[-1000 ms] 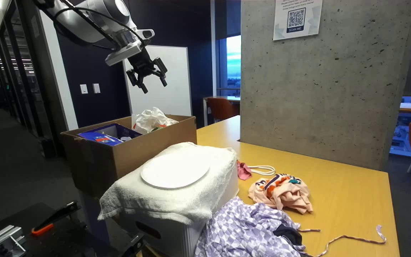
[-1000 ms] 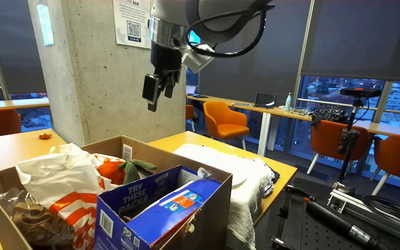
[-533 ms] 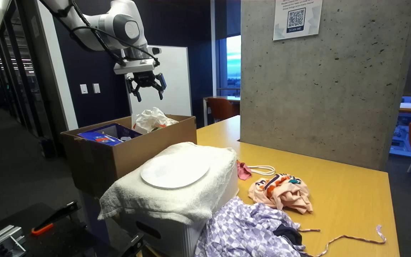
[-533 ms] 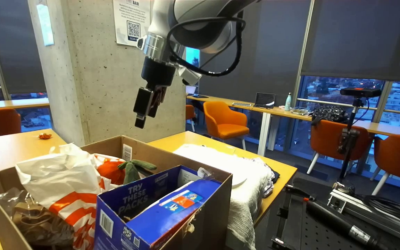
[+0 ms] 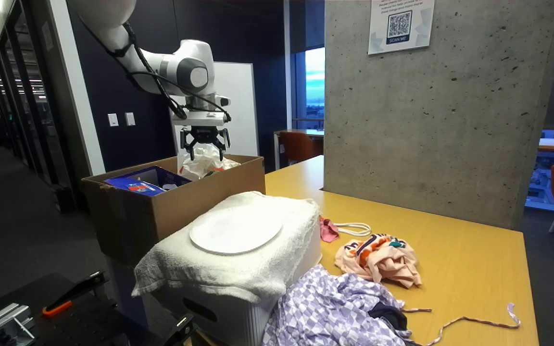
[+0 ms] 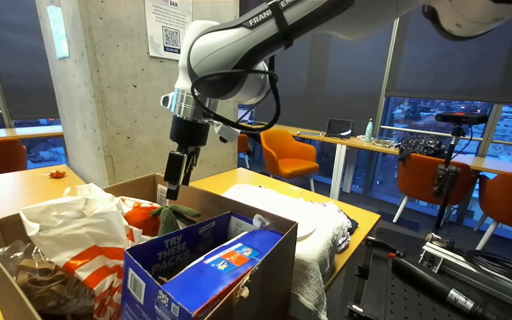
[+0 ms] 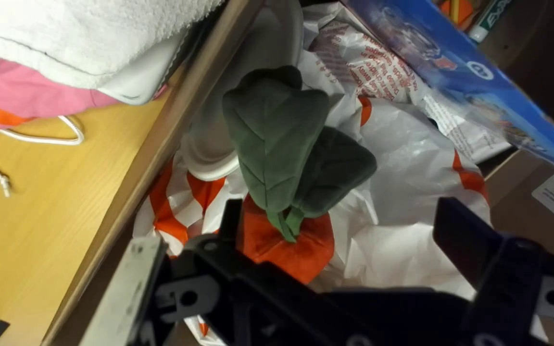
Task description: Remove the paper plate from the box and place it on top of the white storage container then put the radish on the plate.
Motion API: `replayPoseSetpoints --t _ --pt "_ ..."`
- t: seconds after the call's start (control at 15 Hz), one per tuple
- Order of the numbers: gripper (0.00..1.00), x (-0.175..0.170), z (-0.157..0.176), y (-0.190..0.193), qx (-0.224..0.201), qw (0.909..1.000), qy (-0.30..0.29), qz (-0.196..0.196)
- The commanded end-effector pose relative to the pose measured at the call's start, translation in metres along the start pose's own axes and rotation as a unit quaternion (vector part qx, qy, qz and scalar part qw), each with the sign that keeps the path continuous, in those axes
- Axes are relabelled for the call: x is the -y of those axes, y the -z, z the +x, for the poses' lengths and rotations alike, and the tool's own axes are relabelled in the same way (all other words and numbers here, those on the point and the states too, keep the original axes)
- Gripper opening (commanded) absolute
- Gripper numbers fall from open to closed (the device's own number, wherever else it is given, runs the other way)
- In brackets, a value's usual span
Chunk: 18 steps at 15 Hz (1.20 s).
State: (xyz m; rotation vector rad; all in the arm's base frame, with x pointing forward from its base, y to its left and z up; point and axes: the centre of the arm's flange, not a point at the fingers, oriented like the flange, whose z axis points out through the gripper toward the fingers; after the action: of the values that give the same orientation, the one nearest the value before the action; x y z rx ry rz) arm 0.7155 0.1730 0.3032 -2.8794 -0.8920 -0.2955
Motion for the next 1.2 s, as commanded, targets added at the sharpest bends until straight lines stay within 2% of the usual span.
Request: replayPoseSetpoints --t 0.0,0.33,0.4,0.47,1.07,1.13 --pt "1.0 -0.027 0.026 -0.029 0.017 0.999 0.027 0.031" --pt "1.0 -0.033 0.035 -0.062 0.036 0.9973 0.042 0.047" --pt "0.75 -0.033 0.035 -0.062 0.035 0.9973 0.045 0.046" --pt "0.74 -0.032 0.036 -0.061 0.034 0.9971 0.049 0.046" --pt "0.05 -0.029 0.029 -0.062 0.041 0.9967 0.052 0.047" --pt "0.01 -0.029 0.028 -0.062 0.043 0.9966 0.051 0.047"
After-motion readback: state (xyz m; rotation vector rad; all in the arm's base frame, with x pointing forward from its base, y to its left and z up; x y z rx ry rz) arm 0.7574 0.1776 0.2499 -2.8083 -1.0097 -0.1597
